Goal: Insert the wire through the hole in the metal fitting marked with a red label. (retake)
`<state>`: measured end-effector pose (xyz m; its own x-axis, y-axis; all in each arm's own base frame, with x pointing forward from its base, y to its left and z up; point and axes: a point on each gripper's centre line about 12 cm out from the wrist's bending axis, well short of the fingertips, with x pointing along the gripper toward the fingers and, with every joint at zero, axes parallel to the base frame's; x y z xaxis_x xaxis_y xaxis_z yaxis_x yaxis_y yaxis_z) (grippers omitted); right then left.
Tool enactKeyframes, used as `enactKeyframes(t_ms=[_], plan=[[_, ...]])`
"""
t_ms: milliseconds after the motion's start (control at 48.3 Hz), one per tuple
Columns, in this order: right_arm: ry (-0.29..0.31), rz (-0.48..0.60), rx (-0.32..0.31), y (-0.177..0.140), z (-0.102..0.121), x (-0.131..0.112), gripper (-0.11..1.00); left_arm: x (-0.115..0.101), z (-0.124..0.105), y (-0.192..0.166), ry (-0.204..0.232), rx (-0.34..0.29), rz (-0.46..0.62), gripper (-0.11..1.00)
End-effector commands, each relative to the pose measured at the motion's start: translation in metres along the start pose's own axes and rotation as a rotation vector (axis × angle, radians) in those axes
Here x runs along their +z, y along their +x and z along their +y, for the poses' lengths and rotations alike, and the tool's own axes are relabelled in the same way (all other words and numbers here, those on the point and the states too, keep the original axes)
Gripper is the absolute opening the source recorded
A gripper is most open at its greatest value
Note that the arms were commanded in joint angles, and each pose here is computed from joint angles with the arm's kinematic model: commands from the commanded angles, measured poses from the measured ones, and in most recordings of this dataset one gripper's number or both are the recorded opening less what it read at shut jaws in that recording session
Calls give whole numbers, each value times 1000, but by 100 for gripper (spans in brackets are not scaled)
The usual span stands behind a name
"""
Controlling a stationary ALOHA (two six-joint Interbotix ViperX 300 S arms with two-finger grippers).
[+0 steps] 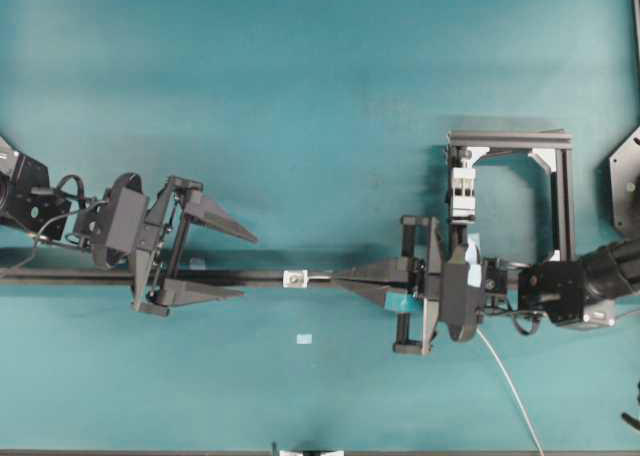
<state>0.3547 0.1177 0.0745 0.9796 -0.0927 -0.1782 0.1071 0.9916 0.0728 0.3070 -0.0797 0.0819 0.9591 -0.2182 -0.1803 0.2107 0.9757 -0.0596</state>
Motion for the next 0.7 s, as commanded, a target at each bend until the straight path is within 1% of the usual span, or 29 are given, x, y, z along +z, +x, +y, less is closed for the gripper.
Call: enactKeyframes(t_ms=[0, 269, 683], plan=[[15, -28, -5, 5, 0, 9, 3, 6, -1, 2, -1, -3, -24, 47], [12, -38, 5, 11, 3, 10, 3, 6, -1, 2, 1, -3, -24, 47], [12, -48, 5, 18, 3, 12, 3, 7, -2, 3, 1, -5, -29, 47]])
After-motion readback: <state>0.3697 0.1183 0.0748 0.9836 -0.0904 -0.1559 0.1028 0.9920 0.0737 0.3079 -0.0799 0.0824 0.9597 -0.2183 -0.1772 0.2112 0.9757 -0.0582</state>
